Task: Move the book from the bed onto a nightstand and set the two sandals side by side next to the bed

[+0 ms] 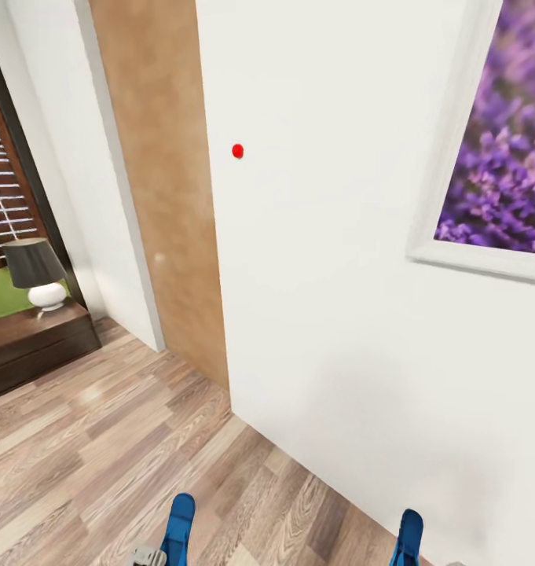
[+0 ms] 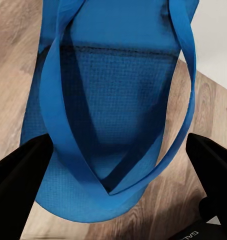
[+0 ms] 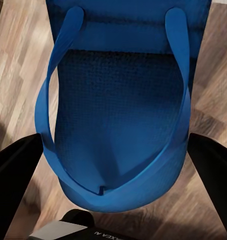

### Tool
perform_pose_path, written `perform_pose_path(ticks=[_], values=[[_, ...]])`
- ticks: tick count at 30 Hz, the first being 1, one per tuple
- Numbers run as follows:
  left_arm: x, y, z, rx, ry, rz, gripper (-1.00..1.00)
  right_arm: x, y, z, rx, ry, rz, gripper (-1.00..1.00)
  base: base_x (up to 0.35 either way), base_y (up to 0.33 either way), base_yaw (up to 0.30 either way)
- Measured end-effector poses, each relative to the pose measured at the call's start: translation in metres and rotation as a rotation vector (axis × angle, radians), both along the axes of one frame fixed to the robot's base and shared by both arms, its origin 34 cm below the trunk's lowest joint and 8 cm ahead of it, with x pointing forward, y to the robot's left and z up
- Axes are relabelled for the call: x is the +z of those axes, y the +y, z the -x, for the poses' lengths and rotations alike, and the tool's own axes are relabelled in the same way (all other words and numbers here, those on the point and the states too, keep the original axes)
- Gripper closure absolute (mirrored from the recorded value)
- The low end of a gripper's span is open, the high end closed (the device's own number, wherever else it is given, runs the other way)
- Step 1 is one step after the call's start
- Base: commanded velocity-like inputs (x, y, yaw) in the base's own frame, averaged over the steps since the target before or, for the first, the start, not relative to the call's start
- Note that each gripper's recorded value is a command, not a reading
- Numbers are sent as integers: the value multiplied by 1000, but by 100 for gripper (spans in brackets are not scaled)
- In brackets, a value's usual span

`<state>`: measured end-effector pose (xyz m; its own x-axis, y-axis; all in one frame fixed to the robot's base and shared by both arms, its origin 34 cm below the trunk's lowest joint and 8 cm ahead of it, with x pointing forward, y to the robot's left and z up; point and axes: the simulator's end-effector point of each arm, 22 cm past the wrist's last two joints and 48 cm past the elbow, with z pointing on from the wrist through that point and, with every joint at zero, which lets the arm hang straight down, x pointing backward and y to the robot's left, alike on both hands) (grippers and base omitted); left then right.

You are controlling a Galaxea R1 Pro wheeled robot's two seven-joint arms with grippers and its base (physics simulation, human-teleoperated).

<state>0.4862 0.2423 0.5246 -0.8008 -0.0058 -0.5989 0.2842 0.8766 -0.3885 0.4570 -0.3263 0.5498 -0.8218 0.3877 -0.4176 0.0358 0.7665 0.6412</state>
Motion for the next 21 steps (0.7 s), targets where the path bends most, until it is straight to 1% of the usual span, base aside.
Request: perform_pose_path(ticks=[21], values=[[0,-1,1,-2,2,1,100,0,0,0,0,0,0,100,0,0,290]])
